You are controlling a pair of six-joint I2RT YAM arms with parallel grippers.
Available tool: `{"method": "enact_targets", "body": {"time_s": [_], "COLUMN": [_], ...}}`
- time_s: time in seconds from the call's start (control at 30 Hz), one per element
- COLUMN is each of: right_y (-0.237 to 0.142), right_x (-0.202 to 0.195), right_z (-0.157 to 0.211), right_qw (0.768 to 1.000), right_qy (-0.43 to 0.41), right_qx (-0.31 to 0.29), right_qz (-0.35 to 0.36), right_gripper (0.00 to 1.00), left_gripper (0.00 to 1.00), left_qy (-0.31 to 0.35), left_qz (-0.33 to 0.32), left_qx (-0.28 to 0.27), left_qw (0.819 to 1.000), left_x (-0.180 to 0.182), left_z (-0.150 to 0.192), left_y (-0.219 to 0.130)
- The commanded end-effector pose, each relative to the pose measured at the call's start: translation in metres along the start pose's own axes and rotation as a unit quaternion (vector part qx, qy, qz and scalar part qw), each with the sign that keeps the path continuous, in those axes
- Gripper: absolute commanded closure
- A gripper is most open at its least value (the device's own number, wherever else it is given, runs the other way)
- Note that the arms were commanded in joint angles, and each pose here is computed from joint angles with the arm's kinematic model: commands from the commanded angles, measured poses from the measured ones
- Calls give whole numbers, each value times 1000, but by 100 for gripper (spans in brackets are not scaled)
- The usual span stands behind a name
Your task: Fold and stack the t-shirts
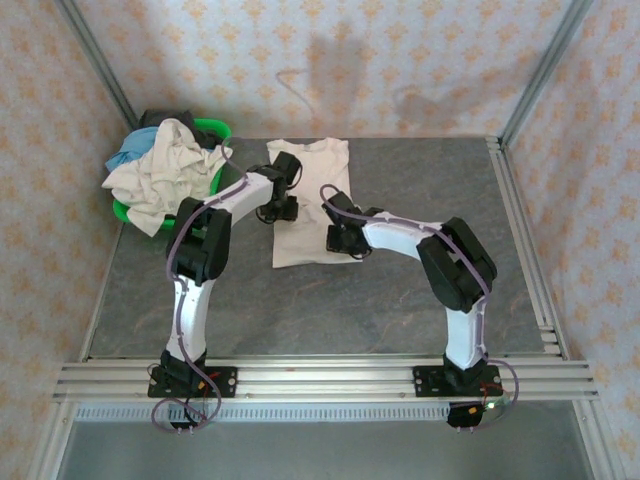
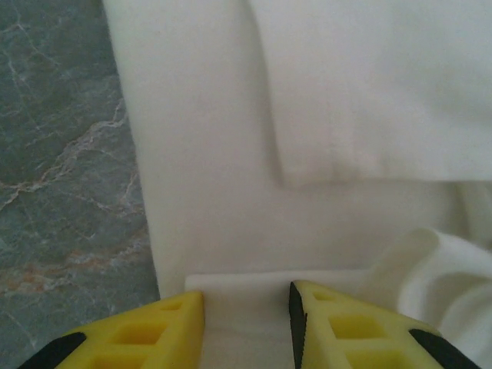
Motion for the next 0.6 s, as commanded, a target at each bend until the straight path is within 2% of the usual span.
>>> {"method": "enact_targets", "body": {"time_s": [0.0,0.03,0.1,0.2,0.23,0.37,0.47,0.57], "right_y": [7,9,10,7,5,-4,-14,-20], "right_x": [-20,-22,-28,-36,-37,-38,-41,-41], "right_z": [20,27,38,54,57,61,57,54], "right_qw": [1000,1000,999,999,999,999,998,998], "right_qy": [4,4,3,-6,-8,-20,-24,-18], "right_qx": [11,18,29,42,44,49,50,49], "right_qz": [23,19,19,24,21,13,27,26], "right_gripper": [63,63,64,64,64,64,64,64], "left_gripper": [65,65,74,78,77,65,59,52], "left_qy": [9,8,5,-10,-13,21,128,246], "left_qz": [-10,-8,-6,6,13,58,88,63], "left_qx": [-2,-1,0,-9,-15,-46,-61,-74], "left_qw": [1000,1000,1000,1000,1000,997,986,964], "left_x": [8,8,7,11,12,3,-13,-26], "left_z": [-12,-15,-20,-30,-32,-25,3,28], "left_y": [-10,-9,-10,-21,-28,-53,-65,-77]}}
Point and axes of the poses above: each hand's point on the last joint's axis, 136 mm out from that joint toward the fingers, its own y axis out along the fingers, its own x axis along the line the jaws close on, z = x × y, the point moved 1 cm from there along -y, back along the fingers, and after that the axes turned 2 degrees about y, right-handed, at the moved point
